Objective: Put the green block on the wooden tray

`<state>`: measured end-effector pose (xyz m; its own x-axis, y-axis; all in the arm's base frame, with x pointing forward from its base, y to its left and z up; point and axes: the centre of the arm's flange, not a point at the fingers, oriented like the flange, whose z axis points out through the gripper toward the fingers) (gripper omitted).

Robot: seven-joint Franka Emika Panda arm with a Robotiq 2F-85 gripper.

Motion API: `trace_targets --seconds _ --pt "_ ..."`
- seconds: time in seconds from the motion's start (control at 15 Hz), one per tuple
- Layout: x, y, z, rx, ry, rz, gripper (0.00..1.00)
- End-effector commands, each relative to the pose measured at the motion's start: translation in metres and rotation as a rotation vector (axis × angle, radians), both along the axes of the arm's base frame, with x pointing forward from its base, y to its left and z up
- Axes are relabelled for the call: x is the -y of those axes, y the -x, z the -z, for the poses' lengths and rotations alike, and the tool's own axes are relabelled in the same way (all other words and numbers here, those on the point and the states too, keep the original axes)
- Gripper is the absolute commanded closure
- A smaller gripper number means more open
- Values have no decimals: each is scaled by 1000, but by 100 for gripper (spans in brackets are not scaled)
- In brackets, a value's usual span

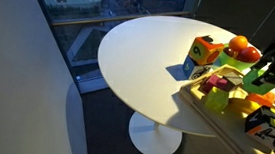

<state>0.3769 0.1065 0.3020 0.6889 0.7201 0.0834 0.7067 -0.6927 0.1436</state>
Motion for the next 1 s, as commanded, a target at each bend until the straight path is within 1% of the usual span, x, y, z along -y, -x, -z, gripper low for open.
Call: trace_targets --seconds 0.0,0.07,0.13,0.2,0.27,0.4,0.47,0.6,0.93 --pt "-1 15 -2 3 -37 25 66" --pt "-2 15 -3 0 -42 32 60" --pt "-1 14 -3 -2 -41 39 17" --pt "0 12 -4 -3 -43 45 17" --pt "2 10 -7 -1 -43 52 16" --pt "7 4 -14 2 -45 77 2" --pt "11 -1 -19 3 -47 97 0" --pt "20 -7 -29 13 -50 139 0" --pt "42 -29 -75 54 -65 299 0"
